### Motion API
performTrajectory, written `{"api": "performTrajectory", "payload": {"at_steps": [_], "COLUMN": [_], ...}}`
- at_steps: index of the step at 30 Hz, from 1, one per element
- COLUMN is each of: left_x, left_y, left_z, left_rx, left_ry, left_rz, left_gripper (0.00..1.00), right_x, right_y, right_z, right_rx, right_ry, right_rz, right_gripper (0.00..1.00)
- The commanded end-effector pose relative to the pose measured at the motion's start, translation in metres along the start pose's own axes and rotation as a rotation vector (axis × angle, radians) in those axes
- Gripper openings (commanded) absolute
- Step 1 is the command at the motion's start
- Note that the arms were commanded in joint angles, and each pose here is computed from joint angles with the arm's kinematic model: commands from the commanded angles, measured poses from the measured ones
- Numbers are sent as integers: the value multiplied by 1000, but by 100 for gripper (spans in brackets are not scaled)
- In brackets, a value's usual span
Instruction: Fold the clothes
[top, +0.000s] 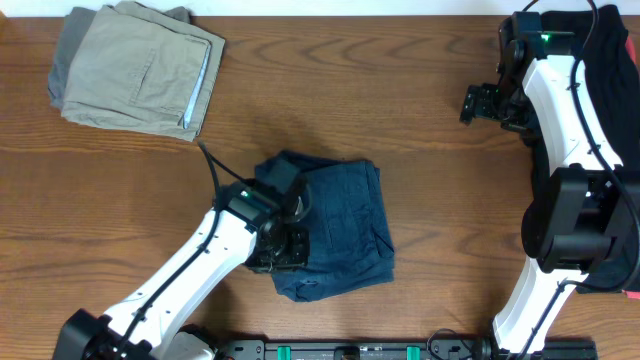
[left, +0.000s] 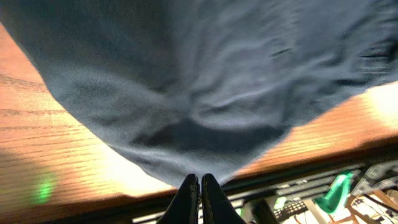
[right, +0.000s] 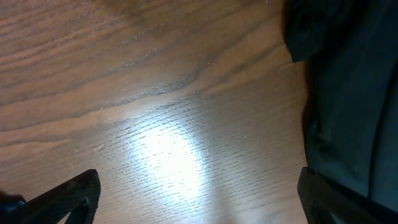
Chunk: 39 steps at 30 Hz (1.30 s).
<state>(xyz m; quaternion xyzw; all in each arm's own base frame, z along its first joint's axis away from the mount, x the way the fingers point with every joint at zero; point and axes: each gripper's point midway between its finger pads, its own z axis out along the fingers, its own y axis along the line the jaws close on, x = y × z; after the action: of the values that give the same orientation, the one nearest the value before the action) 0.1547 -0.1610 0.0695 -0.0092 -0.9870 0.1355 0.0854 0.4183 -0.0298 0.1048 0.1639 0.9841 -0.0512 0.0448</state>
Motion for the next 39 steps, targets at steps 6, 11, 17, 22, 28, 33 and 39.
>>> {"api": "performTrajectory", "payload": {"at_steps": [6, 11, 17, 22, 28, 33, 39], "left_x": [17, 23, 27, 19, -33, -66, -84], "left_y": [17, 24, 23, 3, 5, 15, 31], "left_z": [44, 56, 45, 4, -56, -77, -47], "left_rx": [15, 10, 7, 56, -16, -77, -143], "left_ry": [70, 79, 89, -2, -406, -583, -496], "left_rz": [-49, -76, -78, 4, 66, 35, -23], "left_gripper": [6, 6, 6, 6, 6, 6, 6], "right_x": [-2, -2, -2, -2, -2, -2, -2], "right_y": [-3, -3, -3, -3, -3, -3, -3], "right_z": [-1, -1, -1, -1, -1, -1, -1], "right_rx": [15, 15, 15, 15, 15, 15, 15], "right_ry": [-10, -10, -10, -10, -10, -10, -10], "right_rz": [-2, -2, -2, -2, -2, -2, -2], "right_gripper": [99, 99, 99, 99, 99, 99, 99]}}
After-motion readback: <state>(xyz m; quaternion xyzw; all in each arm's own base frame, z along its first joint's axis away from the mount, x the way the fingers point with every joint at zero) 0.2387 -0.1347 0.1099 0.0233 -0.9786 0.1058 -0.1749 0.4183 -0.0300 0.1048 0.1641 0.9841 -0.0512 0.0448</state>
